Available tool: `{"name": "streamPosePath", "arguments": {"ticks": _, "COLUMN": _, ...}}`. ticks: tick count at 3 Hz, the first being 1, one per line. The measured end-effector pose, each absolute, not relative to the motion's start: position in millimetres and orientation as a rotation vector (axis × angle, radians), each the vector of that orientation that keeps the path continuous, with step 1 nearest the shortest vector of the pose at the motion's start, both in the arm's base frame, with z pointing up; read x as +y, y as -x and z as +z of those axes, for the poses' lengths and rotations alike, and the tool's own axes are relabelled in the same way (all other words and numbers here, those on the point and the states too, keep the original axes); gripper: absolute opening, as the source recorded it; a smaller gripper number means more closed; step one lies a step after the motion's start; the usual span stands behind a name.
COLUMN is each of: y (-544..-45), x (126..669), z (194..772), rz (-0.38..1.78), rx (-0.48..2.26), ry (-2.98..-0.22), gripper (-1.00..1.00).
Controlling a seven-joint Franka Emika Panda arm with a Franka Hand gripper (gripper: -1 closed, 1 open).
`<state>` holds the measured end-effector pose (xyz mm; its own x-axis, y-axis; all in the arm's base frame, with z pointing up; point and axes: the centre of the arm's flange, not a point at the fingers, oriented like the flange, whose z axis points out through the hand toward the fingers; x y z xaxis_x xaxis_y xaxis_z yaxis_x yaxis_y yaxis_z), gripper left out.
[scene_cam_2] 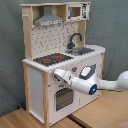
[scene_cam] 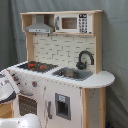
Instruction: Play with the kitchen
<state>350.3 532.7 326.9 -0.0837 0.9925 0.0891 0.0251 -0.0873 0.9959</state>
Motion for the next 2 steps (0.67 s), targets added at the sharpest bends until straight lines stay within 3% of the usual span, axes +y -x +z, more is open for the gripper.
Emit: {"name": "streamPosePath", "arguments": {"ticks": 2, "y": -350.0, "x": 533.7, "z": 329.6, "rz": 1.173, "rx": 1.339, "ry": -1.074, "gripper": -1.00}}
